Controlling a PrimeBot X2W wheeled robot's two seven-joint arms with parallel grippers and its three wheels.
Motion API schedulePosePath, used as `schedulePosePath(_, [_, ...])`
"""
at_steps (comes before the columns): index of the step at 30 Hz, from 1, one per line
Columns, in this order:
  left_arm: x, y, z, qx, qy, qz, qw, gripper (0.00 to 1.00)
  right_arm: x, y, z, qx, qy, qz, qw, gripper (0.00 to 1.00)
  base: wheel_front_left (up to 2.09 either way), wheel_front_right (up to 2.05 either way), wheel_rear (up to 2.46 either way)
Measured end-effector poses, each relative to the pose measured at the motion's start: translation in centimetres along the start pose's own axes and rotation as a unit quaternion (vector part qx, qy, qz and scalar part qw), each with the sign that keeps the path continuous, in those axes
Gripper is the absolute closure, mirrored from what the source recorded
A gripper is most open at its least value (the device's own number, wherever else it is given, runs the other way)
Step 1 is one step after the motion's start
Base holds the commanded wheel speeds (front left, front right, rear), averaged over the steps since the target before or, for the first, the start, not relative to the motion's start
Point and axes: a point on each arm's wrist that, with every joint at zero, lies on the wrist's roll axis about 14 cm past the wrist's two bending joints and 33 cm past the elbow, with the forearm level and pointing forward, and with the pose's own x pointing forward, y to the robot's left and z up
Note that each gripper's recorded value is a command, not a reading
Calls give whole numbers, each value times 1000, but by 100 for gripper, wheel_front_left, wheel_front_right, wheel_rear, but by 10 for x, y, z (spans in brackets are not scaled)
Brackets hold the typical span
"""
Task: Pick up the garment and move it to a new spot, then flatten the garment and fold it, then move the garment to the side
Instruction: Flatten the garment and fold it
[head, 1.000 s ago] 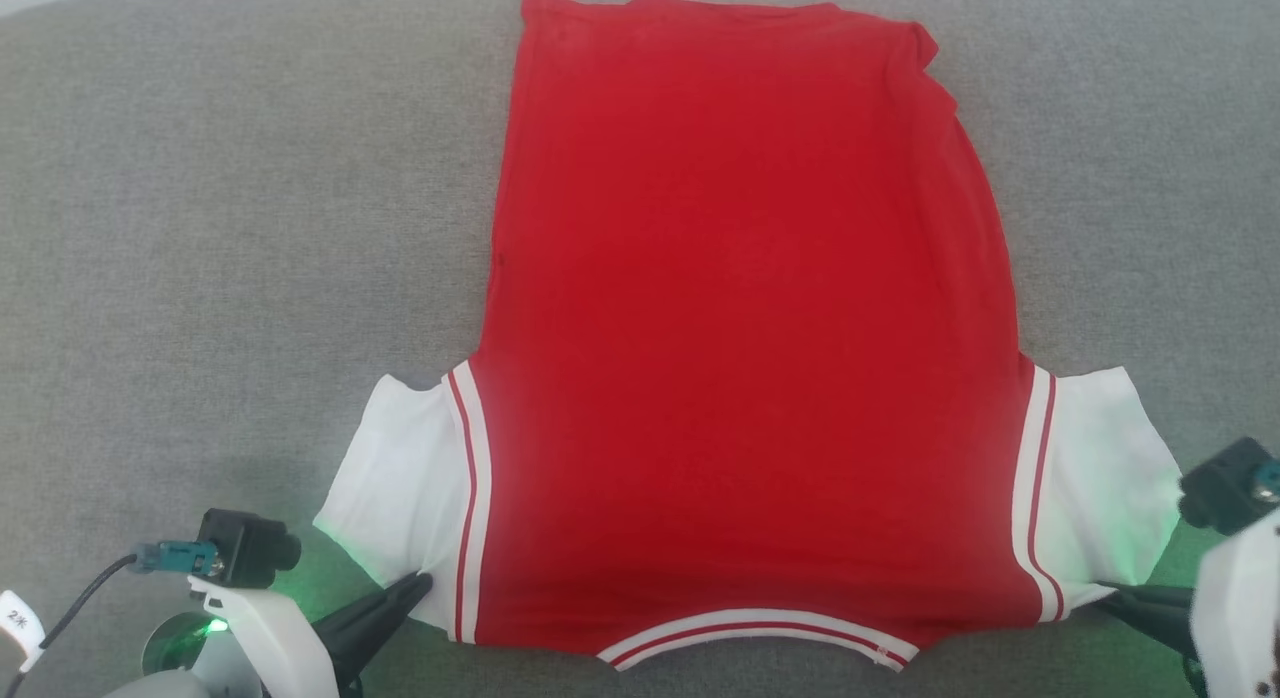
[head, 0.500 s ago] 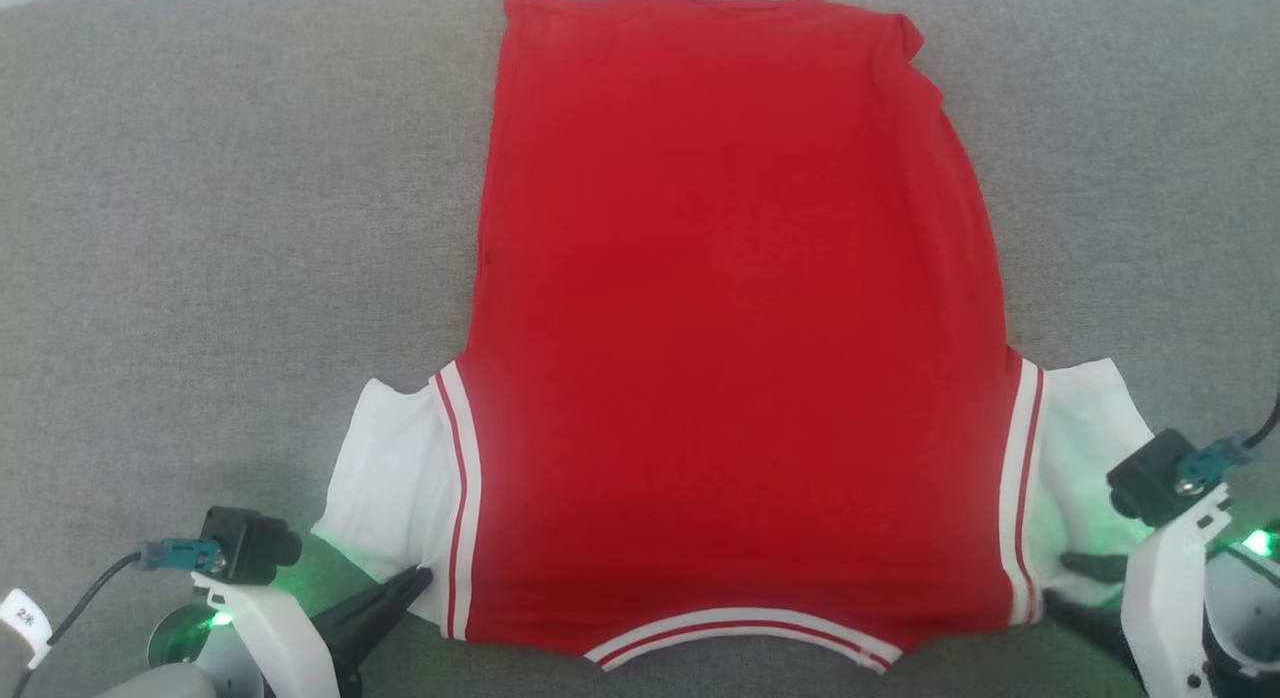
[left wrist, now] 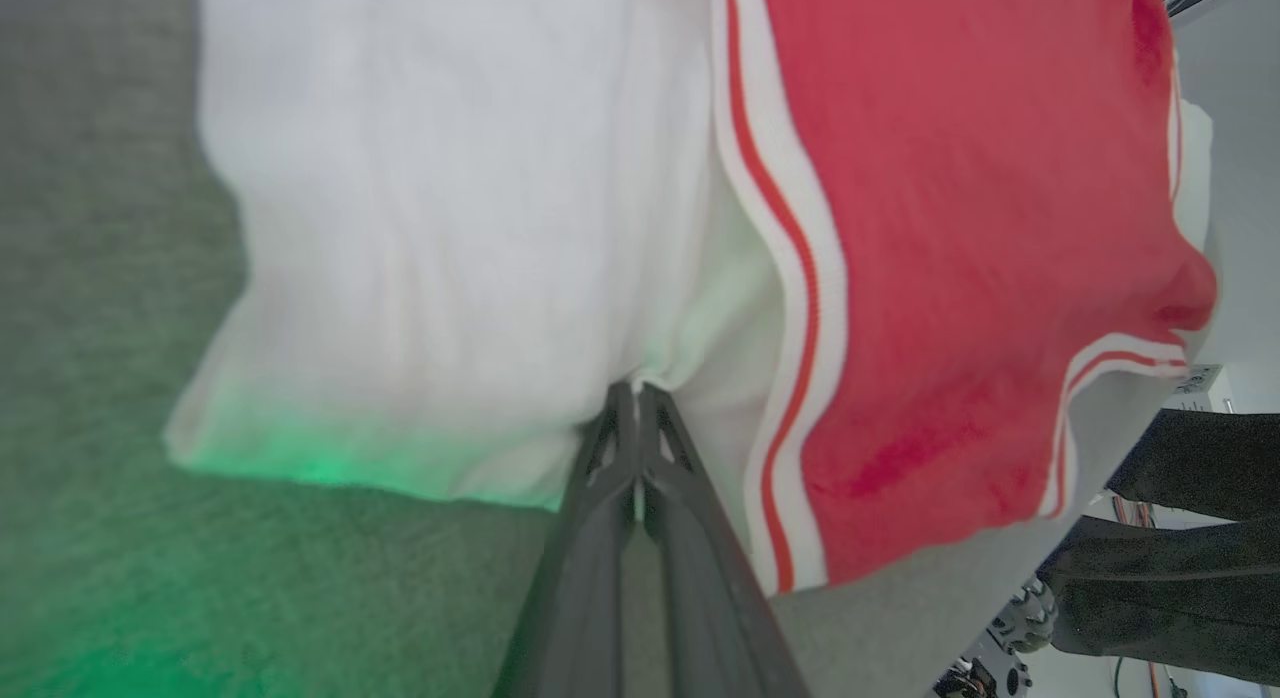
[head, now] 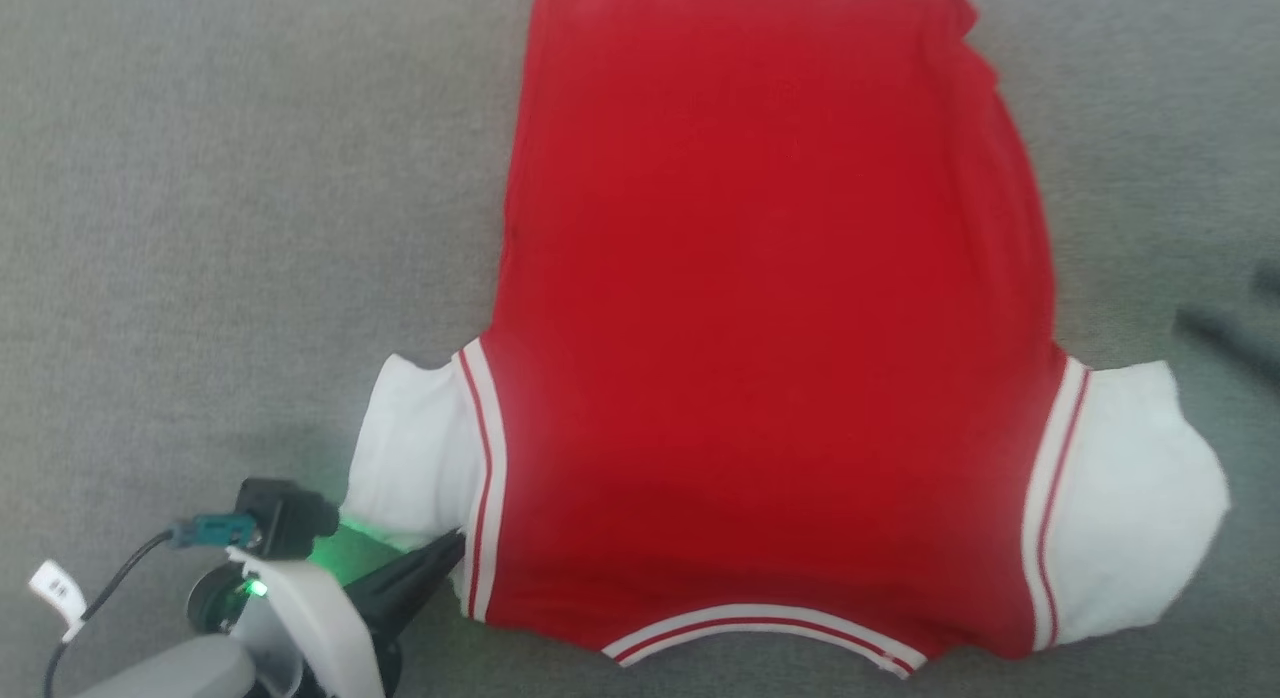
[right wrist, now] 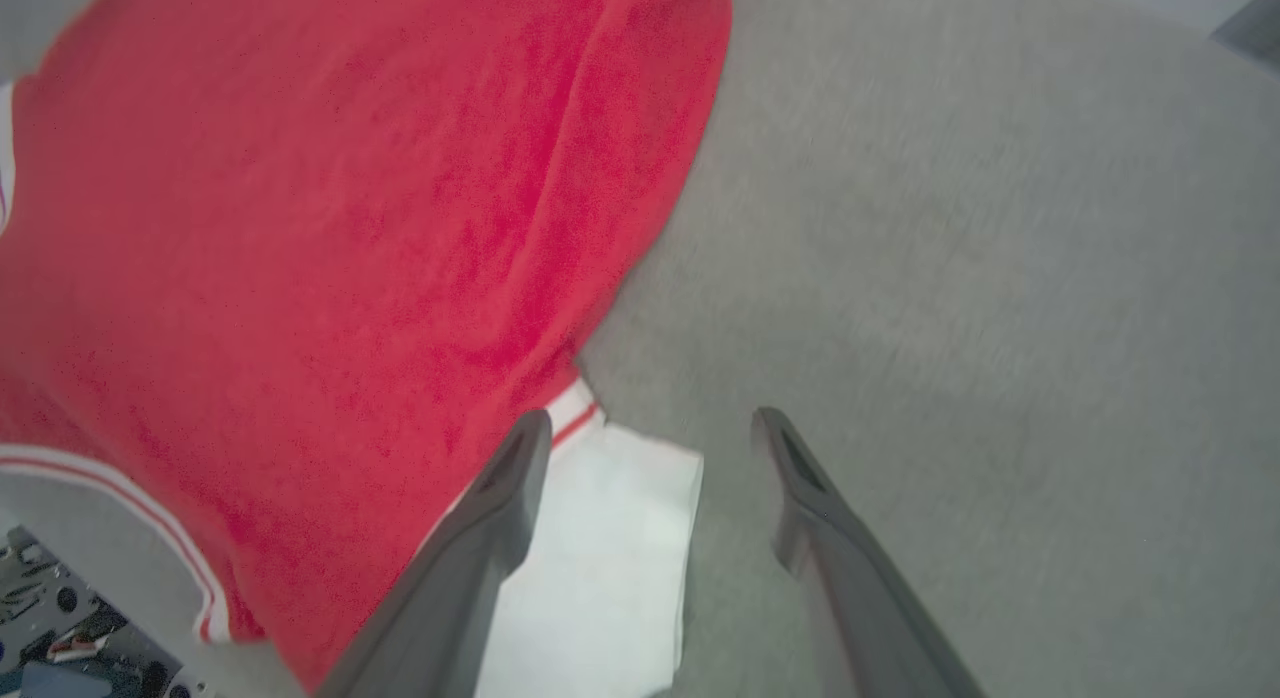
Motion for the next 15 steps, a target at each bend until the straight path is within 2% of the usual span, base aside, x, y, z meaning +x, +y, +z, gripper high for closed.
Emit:
schedulePosePath(4, [8,0,3,4,1,-8,1000,100,30,-20,66,-6,-63,-25,998,0,0,0,0])
schedulePosePath(7, [14,2,4,0,2,-12,1000,100,68,-24,98,-1,-70,-28,997,0,0,0,0])
schedulePosePath(11, [21,6,3,-8,3,-15,1000,100,119,-28,112,1,-21,-35,999,0,0,0,0])
schedulePosePath(15, [26,11,2,-11,4,-17,1000,100,162,-35,108,7,42,-45,998,0,0,0,0])
